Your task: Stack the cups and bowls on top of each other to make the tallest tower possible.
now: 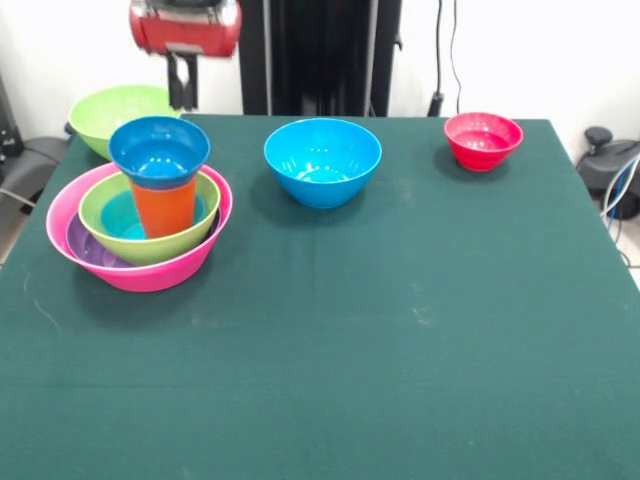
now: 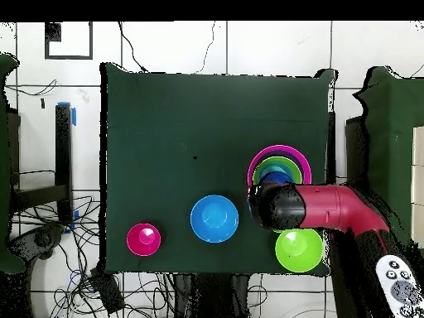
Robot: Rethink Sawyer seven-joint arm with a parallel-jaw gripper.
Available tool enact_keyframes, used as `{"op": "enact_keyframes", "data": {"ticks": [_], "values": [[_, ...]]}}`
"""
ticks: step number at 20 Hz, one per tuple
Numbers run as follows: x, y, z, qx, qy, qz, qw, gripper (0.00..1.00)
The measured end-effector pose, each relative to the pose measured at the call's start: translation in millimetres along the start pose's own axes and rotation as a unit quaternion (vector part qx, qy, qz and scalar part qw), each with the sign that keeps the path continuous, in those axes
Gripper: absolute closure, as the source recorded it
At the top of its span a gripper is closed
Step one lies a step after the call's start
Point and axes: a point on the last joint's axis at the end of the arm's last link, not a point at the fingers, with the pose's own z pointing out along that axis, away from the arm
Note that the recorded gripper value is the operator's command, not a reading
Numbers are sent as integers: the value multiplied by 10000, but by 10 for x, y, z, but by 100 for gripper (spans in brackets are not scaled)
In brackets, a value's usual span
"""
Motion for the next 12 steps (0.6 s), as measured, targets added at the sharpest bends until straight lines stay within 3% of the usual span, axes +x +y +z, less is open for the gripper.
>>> {"op": "enact_keyframes", "data": {"ticks": [1,6,12], "values": [[9,-71,-220,105,143,103,9998,100],[69,-239,-625,346,467,283,9979,100],[79,-378,-795,472,528,403,9967,100]]}}
